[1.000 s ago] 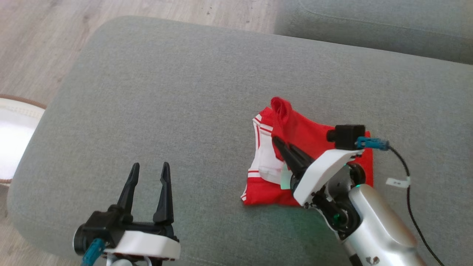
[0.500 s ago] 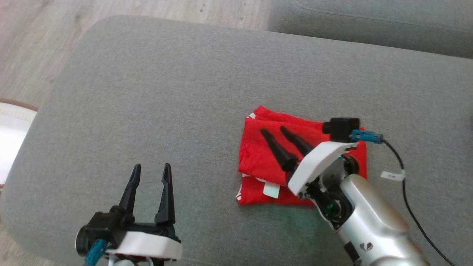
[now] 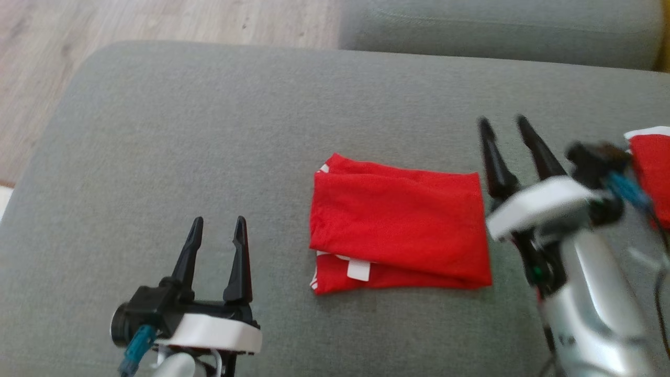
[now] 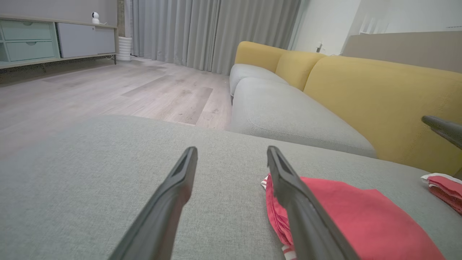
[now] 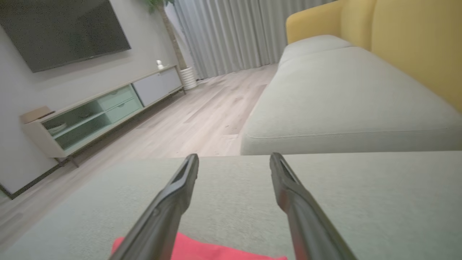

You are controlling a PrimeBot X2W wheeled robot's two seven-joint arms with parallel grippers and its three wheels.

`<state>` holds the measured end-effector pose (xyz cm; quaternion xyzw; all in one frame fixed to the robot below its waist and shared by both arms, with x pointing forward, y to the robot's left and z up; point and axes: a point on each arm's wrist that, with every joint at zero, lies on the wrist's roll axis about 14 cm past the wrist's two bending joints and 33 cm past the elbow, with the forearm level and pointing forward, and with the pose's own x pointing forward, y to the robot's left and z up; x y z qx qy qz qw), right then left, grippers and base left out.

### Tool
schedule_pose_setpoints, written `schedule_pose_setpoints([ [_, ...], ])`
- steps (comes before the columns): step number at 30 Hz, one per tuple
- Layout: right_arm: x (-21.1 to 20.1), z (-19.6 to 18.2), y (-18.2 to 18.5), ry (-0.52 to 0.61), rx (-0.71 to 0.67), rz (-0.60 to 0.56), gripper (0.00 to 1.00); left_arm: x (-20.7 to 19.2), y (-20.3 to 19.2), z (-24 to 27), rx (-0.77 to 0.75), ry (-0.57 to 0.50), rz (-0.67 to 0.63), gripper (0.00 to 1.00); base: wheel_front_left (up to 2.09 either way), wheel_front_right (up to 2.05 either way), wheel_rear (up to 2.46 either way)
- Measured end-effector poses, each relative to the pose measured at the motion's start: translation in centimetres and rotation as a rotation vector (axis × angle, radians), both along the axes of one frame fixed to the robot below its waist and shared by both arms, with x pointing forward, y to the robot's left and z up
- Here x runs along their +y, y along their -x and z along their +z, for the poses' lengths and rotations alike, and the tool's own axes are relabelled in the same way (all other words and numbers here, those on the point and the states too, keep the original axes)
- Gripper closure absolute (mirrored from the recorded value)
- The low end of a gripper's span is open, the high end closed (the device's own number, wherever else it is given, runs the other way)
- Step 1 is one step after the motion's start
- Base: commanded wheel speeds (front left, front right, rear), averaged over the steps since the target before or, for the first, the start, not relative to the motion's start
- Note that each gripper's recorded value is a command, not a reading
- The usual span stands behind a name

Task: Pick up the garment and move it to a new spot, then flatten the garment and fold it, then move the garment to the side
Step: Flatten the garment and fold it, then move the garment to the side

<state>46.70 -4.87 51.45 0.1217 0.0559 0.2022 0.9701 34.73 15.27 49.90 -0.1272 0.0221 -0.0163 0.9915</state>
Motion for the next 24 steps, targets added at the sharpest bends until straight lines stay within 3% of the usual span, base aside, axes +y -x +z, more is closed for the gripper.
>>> schedule_pose_setpoints([
  [8,-6.4,-0.7,4.8,0.066,-0.051,-0.166,0.0,-0.8,-0.4,0.3,-0.021,-0.03,-0.029,0.0,0.0,0.0,0.0],
  [18,-9.6,-2.2,10.0,0.085,-0.026,-0.246,0.0,-0.2,1.8,-1.7,0.025,-0.06,-0.013,0.0,0.0,0.0,0.0],
  [24,-9.8,-2.0,11.0,0.091,-0.041,-0.253,0.0,-0.1,2.9,-3.0,0.064,-0.062,-0.009,0.0,0.0,0.0,0.0],
])
